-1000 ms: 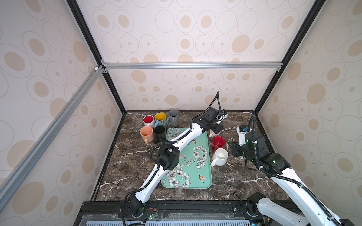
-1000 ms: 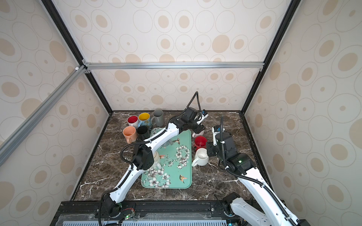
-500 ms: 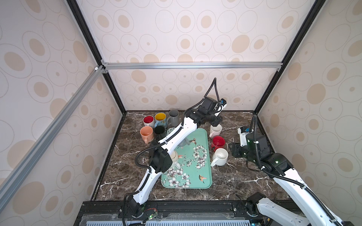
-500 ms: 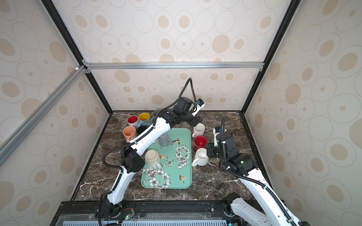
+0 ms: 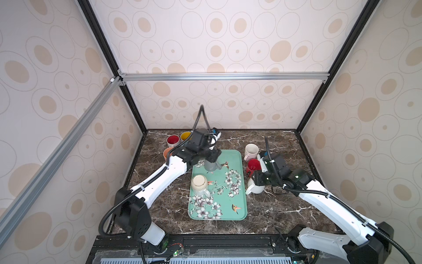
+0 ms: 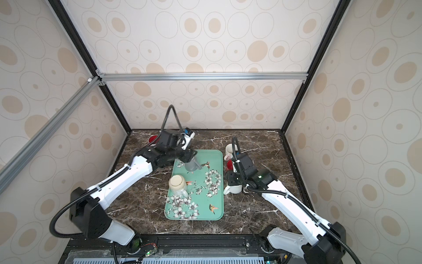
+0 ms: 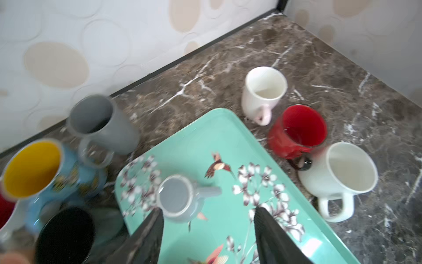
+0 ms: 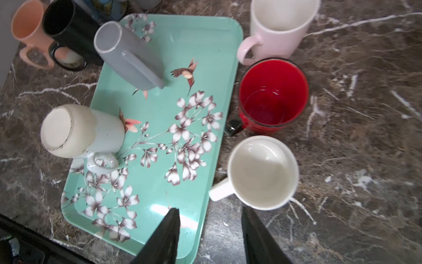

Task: Turn the mug right side up
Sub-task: Pick up the mug from the tray.

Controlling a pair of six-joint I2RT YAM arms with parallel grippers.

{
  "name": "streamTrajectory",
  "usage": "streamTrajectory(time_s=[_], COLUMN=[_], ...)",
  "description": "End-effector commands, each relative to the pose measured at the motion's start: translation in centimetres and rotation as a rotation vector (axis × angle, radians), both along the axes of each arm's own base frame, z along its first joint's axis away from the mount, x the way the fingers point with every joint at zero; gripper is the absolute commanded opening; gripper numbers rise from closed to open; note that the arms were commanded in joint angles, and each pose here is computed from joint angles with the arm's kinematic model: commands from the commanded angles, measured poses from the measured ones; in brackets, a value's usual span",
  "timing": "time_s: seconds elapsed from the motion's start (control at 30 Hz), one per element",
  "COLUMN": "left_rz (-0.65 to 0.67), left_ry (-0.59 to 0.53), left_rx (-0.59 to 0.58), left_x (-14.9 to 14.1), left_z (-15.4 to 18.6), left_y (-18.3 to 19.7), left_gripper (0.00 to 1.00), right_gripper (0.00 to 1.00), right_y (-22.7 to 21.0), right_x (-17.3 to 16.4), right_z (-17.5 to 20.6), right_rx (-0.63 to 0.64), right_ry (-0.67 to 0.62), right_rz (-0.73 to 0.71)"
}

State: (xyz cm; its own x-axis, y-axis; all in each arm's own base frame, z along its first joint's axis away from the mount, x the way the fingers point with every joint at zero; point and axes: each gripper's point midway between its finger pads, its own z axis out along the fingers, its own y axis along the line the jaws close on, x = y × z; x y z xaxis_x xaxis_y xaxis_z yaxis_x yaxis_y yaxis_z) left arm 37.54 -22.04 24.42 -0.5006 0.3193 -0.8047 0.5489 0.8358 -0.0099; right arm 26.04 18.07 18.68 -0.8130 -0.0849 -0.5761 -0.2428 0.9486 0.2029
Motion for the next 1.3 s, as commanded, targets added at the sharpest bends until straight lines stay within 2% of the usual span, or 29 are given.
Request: streamTrajectory(time_s=[0.0,0.17,0.27,0.33,0.4,0.57,0.83,1.1,1.27], left_rz=[0.077,0.23,0.398,0.487,0.523,0.543,0.514,0.51,0.508], left_ry=[-0.031,0.02,0.051,0.071,0.094,0.088,0.151,0.18,0.195], left_rx=[-0.094,-0.093,-0.053,-0.049,-0.081,-0.152,-0.388,-0.406,-0.425], left_x=[-1.0,-3.9,-5.2,-6.0,-6.5,-6.6,-6.0,-6.5,-7.1], left_z=[0.6,-2.5,-4.0,-4.7,-5.1,-4.6,-5.8,-6.9,-7.5], left_y=[3.3,9.6,14.7,17.6,19.0,19.3,17.4,17.3,17.0], left_gripper=[0.65,0.67,0.72,0.74,0.74,0.76,0.76,0.75,0.75], right_gripper=[0.48,0.48,0.48,0.48,0.48,0.48,0.48,0.48,0.4], right_y=[4.1,11.5,16.2,18.4,19.7,21.3,22.5,23.1,22.7], right_x=[0.7,-0.4,-1.5,-2.3,-2.9,-4.2,-4.8,-3.1,-2.0], right_z=[0.3,-2.9,-4.5,-5.5,-6.2,-7.7,-10.2,-11.4,-12.4], right_rx=[0.007,-0.026,-0.016,-0.042,-0.079,-0.112,-0.122,-0.194,-0.24], right_ry=[-0.018,0.072,0.112,0.13,0.14,0.174,0.212,0.145,0.108], right_rz=[0.051,0.198,0.293,0.35,0.388,0.429,0.437,0.461,0.459])
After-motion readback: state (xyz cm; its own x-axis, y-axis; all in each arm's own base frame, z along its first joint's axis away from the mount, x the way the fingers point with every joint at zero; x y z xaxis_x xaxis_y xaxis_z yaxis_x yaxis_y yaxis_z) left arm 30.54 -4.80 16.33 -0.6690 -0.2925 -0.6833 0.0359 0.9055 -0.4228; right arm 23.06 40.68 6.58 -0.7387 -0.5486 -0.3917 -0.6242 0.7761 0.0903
